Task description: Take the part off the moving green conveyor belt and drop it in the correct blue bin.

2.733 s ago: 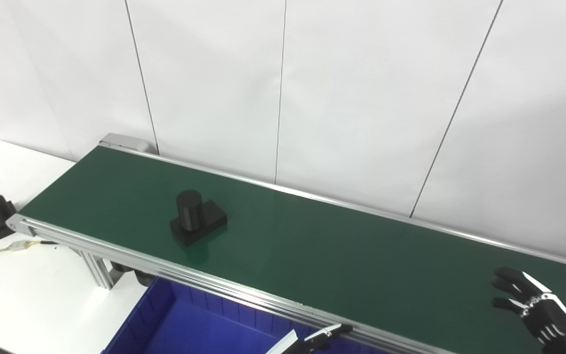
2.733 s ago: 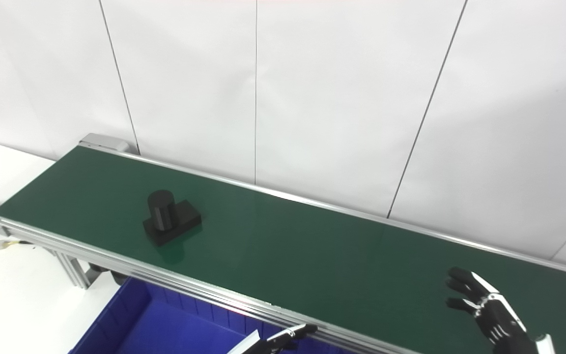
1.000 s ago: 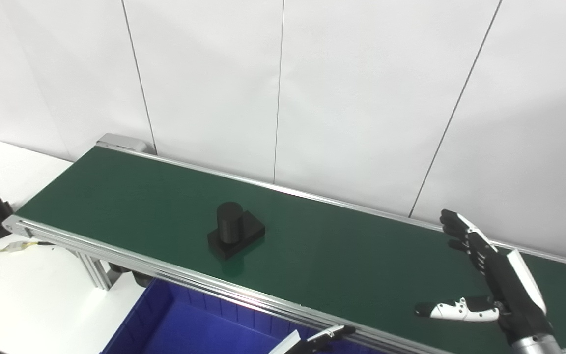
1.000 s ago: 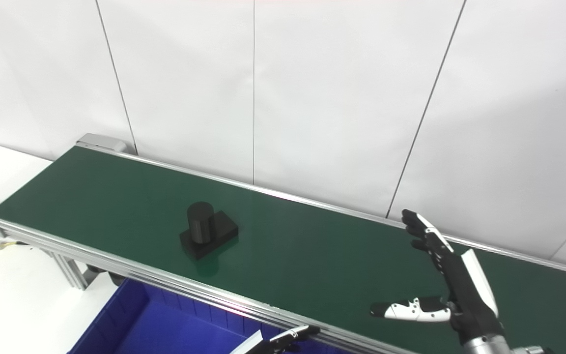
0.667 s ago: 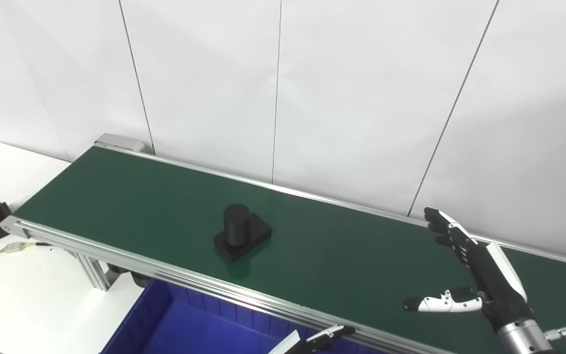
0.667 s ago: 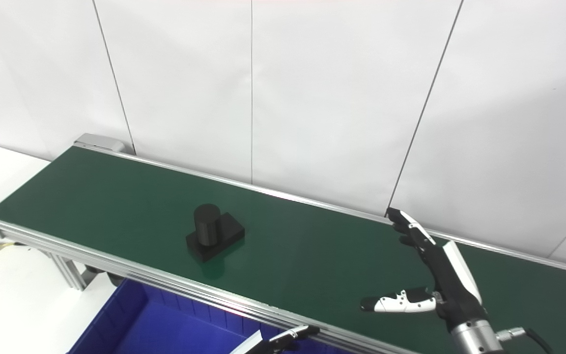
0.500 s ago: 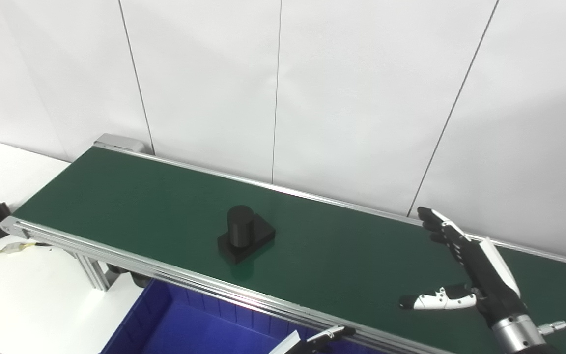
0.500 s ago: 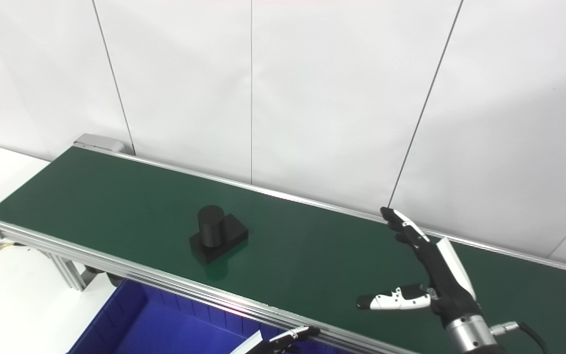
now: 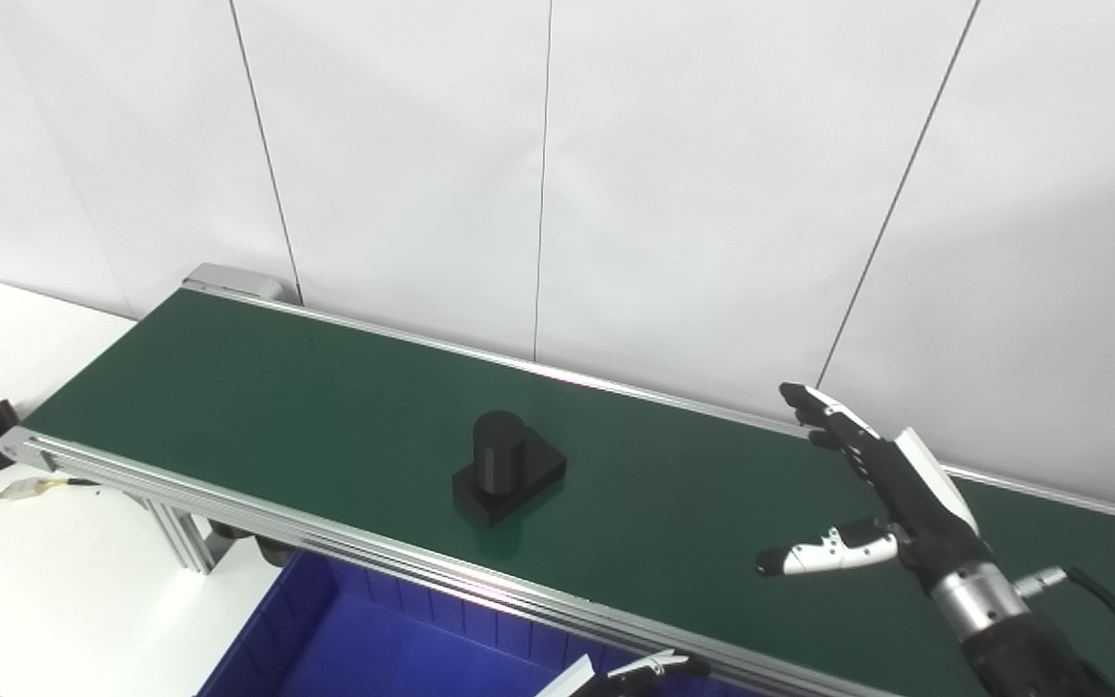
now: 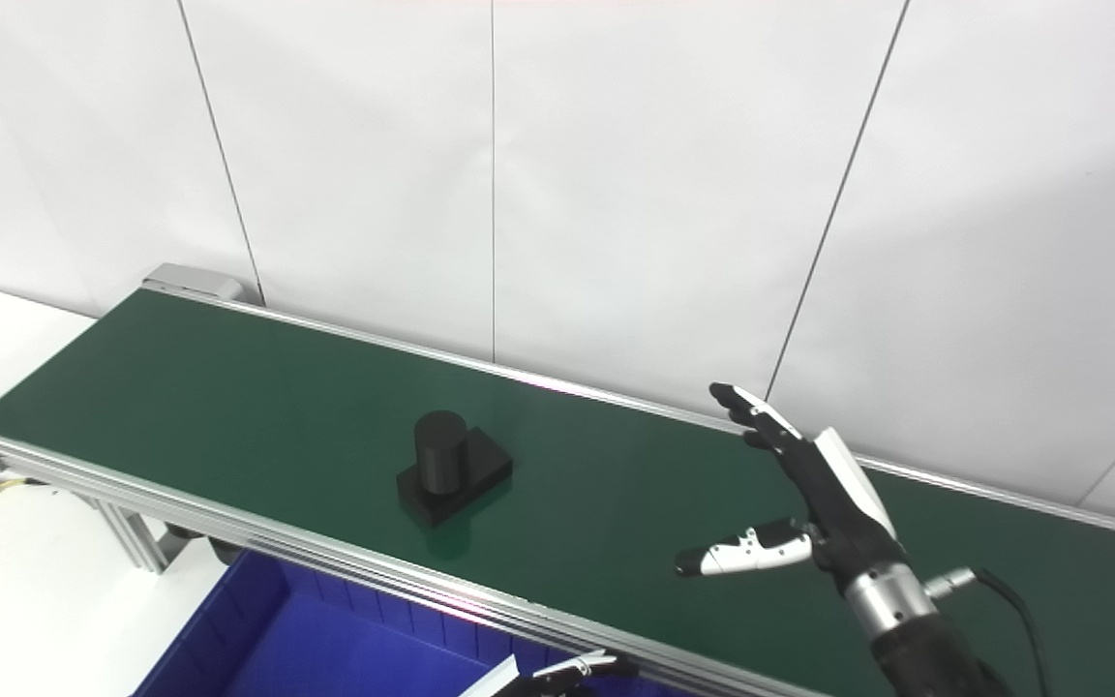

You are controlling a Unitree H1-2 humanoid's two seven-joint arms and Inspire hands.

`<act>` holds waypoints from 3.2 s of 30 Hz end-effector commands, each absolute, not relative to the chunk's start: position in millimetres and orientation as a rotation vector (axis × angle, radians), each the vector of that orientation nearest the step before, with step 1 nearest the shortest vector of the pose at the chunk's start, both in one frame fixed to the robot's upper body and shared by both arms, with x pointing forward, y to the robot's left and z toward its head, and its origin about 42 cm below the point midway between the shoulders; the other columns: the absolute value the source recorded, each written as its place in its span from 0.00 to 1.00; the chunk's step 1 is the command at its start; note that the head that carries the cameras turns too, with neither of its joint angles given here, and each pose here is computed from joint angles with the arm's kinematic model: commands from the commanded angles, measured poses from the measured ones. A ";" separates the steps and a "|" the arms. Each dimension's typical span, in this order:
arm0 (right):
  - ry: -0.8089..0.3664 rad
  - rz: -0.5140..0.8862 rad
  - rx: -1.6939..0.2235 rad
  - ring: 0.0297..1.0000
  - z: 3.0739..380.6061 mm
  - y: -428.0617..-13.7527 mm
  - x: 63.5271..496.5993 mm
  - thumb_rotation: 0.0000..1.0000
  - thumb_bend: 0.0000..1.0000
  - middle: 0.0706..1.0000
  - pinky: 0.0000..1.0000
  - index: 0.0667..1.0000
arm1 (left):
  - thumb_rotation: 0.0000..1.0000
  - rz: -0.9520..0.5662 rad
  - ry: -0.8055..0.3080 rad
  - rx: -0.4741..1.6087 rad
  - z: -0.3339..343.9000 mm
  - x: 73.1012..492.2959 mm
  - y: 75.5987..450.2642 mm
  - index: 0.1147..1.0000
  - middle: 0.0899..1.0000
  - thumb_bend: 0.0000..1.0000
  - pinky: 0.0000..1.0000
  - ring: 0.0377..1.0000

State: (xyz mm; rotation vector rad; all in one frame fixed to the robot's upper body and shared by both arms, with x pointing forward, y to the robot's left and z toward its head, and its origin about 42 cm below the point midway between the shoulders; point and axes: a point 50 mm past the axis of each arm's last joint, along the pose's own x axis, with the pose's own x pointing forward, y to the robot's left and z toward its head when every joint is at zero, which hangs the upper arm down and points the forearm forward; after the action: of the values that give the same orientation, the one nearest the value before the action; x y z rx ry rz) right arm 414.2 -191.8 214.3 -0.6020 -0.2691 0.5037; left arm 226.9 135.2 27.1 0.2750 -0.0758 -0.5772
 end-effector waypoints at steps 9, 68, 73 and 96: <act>-0.350 0.533 -0.662 0.93 248.9 -169.2 435.2 0.17 1.00 0.93 0.88 0.91 | 0.24 -0.576 -0.156 0.219 37.8 222.4 129.5 0.84 0.93 0.96 0.84 0.92; -0.250 0.781 -1.020 0.92 208.9 -66.1 481.6 0.08 0.95 0.93 0.84 0.94 | 0.23 -0.657 -0.177 0.180 46.2 216.6 122.2 0.81 0.94 0.98 0.86 0.92; -0.240 0.789 -1.033 0.92 202.9 -62.3 480.4 0.09 0.94 0.93 0.84 0.93 | 0.23 -0.651 -0.173 0.177 48.8 215.0 121.6 0.81 0.94 0.99 0.86 0.92; -0.495 0.561 -1.232 0.34 163.6 -57.6 473.0 0.00 0.51 0.42 0.26 0.50 | 0.26 -0.652 -0.174 0.172 52.6 213.1 118.7 0.84 0.95 0.97 0.88 0.94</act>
State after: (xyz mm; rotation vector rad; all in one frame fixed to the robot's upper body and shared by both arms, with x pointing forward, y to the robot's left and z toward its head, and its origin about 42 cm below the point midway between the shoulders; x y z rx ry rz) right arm 469.4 -69.0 147.0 -1.2505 -0.4108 0.5639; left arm 210.4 124.8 40.7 0.1814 -0.1213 -0.6471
